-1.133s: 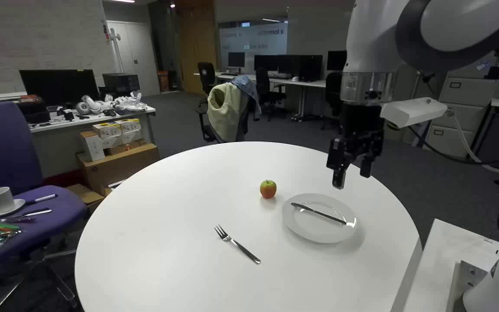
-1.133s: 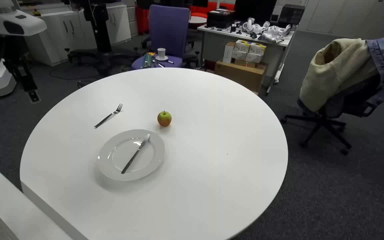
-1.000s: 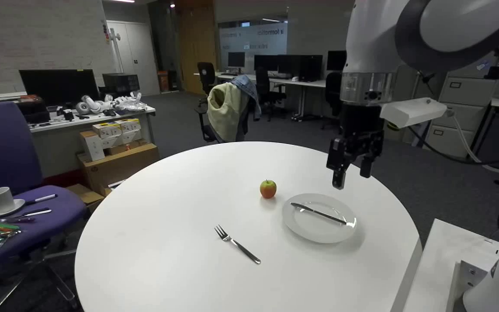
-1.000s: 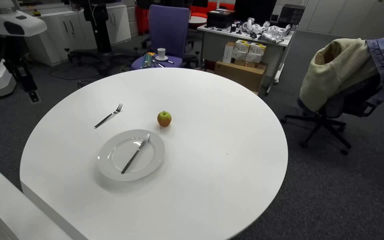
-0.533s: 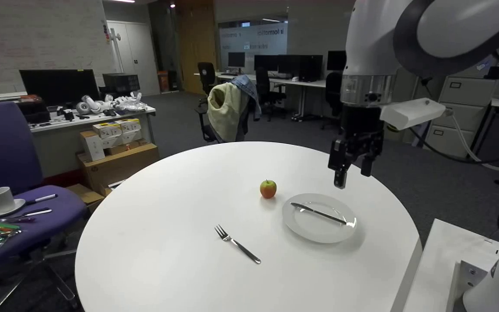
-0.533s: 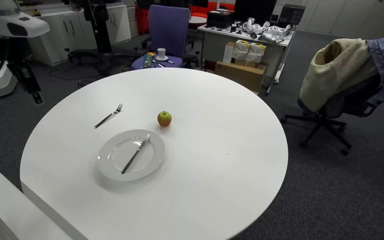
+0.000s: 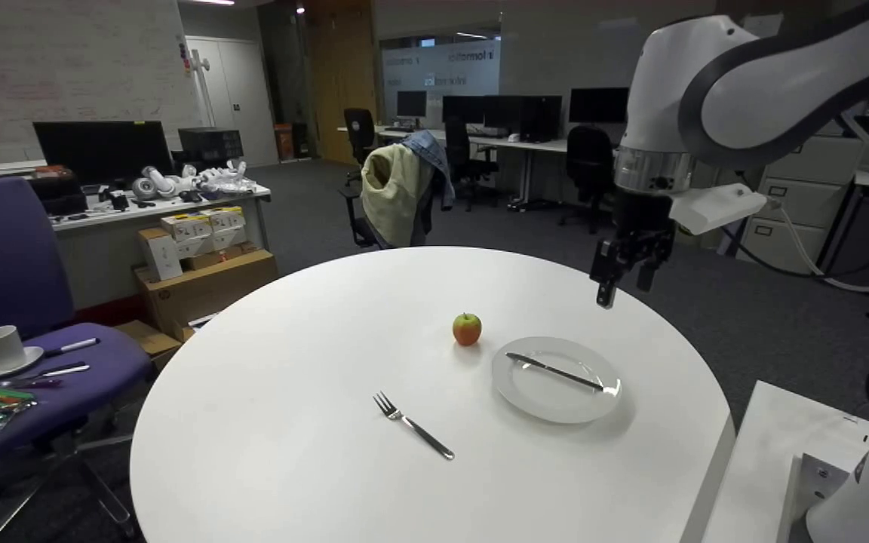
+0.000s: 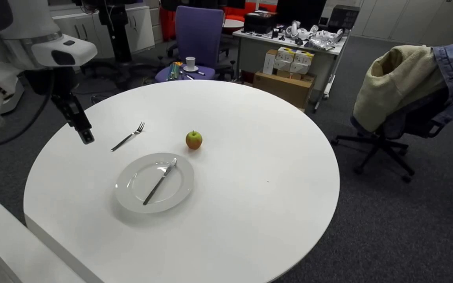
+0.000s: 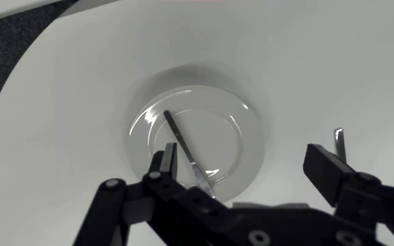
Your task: Remove the fork from the plate
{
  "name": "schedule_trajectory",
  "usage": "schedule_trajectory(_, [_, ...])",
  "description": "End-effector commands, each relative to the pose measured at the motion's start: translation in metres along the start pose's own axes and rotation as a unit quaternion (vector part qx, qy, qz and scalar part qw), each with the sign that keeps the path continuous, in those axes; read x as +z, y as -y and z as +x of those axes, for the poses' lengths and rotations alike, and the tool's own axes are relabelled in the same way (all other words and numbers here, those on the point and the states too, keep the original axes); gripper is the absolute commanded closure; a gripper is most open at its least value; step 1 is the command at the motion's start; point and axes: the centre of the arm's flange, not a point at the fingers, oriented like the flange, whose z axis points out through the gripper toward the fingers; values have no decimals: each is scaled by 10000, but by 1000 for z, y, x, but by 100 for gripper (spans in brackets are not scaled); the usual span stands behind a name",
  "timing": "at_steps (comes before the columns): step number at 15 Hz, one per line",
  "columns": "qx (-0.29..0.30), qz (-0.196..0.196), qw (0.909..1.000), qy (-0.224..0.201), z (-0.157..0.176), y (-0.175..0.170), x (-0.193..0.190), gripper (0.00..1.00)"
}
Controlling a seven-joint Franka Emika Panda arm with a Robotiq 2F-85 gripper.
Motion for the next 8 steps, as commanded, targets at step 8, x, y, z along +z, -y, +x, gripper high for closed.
schedule_trajectory(8, [-458,753,9933,754,51,-66,86,0])
